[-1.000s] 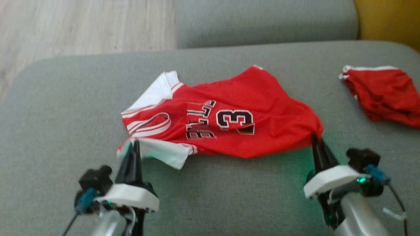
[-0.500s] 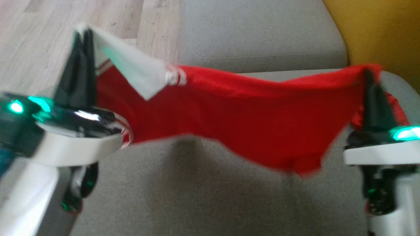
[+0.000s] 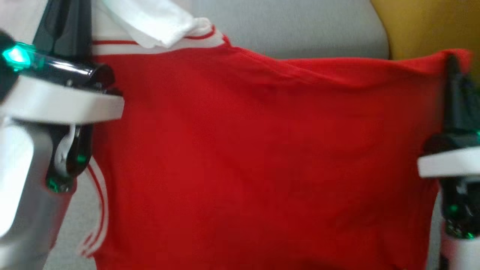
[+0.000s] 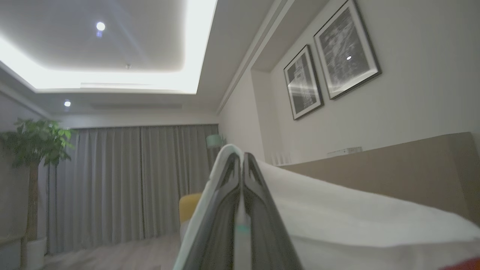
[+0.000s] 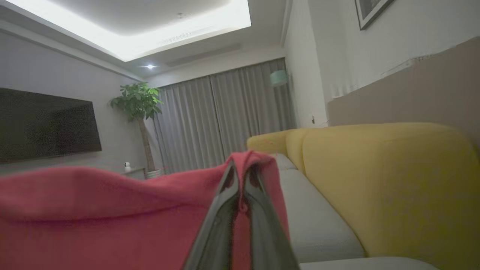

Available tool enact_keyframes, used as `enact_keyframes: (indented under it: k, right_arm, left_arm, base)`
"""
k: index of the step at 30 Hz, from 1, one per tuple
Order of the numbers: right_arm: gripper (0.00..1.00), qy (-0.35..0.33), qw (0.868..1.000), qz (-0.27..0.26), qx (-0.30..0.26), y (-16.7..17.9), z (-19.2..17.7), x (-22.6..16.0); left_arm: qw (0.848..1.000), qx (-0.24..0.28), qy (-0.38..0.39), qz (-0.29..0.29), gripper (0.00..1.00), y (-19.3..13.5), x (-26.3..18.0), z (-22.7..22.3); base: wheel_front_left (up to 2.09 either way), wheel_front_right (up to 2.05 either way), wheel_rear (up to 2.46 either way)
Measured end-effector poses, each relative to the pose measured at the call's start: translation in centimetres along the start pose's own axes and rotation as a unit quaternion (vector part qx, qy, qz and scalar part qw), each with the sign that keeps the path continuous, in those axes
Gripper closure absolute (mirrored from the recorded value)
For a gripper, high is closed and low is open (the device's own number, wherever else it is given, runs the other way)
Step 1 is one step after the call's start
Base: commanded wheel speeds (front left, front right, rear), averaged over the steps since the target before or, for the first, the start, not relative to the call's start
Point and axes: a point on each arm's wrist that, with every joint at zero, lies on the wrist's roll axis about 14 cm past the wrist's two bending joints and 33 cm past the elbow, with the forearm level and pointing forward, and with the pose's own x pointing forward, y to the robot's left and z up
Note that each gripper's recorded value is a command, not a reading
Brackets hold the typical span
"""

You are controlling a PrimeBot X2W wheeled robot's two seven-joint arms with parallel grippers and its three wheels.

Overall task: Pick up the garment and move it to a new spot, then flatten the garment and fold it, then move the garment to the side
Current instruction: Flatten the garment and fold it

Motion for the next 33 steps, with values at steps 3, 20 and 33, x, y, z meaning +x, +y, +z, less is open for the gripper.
enact_keyframes:
  k: [3,20,33]
  right_arm:
    - [1.0,0.045,0.999,-0.001,0.005,-0.3,-3.1,2.0]
    - [1.0,0.076,0.991,-0.002,-0.112,-3.8,-12.3,23.2]
    - [1.0,0.241,0.969,0.012,-0.054,-3.3,-31.8,16.7]
  left_arm:
    - [0.999,-0.015,0.051,0.003,1.0,0.9,1.2,-4.0]
    - [0.996,-0.002,0.069,0.06,1.0,8.1,14.2,-16.6]
    - [0.961,-0.118,0.224,0.107,1.0,7.2,0.6,-34.3]
  base:
    - [0.0,0.0,0.0]
    - [0.0,0.0,0.0]
    - [0.0,0.0,0.0]
